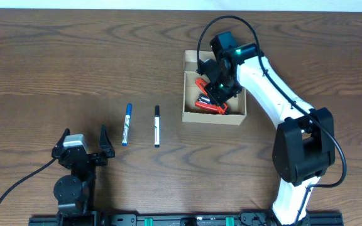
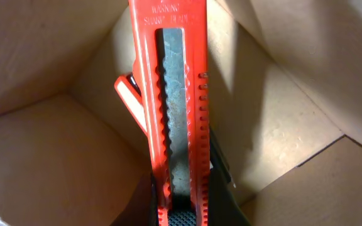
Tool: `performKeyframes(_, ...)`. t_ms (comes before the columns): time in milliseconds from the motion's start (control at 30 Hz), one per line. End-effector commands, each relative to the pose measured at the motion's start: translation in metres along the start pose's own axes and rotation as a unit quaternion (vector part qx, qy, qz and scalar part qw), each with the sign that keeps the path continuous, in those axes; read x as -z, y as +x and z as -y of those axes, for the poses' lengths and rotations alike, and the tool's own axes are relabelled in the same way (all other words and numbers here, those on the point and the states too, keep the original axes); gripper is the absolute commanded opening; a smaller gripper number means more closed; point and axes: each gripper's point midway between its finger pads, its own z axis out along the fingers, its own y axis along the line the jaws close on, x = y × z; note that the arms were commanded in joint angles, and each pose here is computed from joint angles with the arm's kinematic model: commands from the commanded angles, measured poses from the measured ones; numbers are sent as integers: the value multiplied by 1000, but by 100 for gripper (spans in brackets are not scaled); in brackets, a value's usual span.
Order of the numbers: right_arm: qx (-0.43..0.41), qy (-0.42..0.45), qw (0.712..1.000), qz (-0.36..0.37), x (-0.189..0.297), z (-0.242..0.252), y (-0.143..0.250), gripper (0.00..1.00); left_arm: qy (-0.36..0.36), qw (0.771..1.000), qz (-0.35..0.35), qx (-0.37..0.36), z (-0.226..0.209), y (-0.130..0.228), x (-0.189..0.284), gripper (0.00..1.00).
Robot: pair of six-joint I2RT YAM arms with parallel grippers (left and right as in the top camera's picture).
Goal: Pack container
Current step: 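Carry the red box cutter into the box and release it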
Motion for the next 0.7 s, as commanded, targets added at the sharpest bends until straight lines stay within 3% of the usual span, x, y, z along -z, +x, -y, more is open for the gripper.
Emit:
performKeyframes(0,-6,-3,1000,-8,-6,-1,4,1,-12,1000,-25,0,-5,17,-1,95)
performKeyframes(167,-6,-2,1000,-6,-6,-1,3,6,-12,1000,-25,0,-5,17,-1,95)
performKeyframes(333,-6,-2,1000,-5,-6,-1,3,34,-12,1000,-25,-1,-5,17,-1,95)
performKeyframes(667,-21,12,1000,-4,-1,9,2,50,-12,1000,-25,-1,-5,17,-1,95)
